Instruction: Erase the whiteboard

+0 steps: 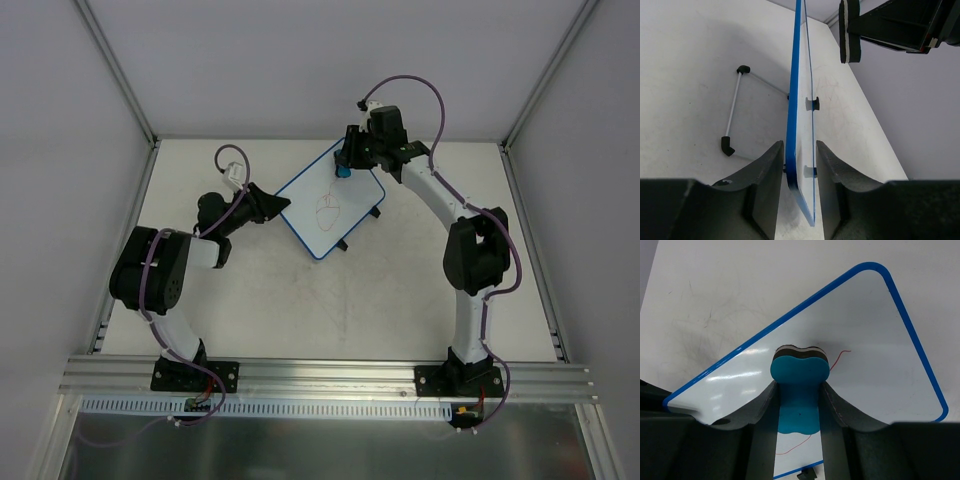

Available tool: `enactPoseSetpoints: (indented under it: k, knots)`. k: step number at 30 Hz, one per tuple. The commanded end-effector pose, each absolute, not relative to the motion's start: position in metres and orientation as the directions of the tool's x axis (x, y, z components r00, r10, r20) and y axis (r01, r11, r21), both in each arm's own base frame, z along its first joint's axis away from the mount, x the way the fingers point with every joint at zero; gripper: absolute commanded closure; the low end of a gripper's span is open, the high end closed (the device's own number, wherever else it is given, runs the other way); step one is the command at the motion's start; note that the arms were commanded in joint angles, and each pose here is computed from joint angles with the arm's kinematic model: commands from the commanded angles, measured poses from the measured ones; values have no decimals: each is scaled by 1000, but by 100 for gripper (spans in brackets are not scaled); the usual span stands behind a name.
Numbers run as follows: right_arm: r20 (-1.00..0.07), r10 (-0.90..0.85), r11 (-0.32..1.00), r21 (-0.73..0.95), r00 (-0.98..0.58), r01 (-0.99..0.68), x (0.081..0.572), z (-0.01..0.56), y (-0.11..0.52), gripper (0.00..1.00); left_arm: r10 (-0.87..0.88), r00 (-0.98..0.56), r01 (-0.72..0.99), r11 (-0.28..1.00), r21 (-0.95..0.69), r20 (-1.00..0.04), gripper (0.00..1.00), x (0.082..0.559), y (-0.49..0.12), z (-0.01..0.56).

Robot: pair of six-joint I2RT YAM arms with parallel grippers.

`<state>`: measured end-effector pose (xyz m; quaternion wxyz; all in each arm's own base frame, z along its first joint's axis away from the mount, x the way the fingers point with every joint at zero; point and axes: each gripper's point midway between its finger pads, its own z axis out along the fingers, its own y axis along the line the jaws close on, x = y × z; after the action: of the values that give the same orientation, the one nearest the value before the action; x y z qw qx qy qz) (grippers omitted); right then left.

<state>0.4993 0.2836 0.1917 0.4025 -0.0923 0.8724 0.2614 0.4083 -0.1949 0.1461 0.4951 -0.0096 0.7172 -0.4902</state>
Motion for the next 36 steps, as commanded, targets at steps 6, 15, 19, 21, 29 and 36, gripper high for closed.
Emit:
enactPoseSetpoints:
  k: [6, 15, 19, 21, 29, 36]
  knots:
    - [-787, 91, 842, 388, -610, -375, 514, 216, 290, 100, -474, -445, 572, 503, -648, -760, 82, 415, -204, 168]
    - [-776, 115, 843, 406, -620, -352, 522, 211, 293, 100, -474, -441, 580, 498, -645, -762, 100, 417, -205, 166]
    - [-759, 126, 861, 403, -639, -309, 524, 205, 288, 100, -475, -445, 580, 492, -649, -759, 100, 416, -205, 164]
    - [-747, 129, 863, 409, -652, -297, 524, 200, 289, 100, -474, -439, 588, 490, -643, -763, 100, 415, -206, 165]
    - [-718, 144, 853, 439, -681, -283, 522, 189, 297, 100, -467, -467, 567, 494, -659, -751, 100, 418, -207, 157]
    - [-723, 125, 858, 423, -679, -293, 524, 179, 304, 100, -469, -491, 529, 508, -680, -734, 100, 422, -205, 148]
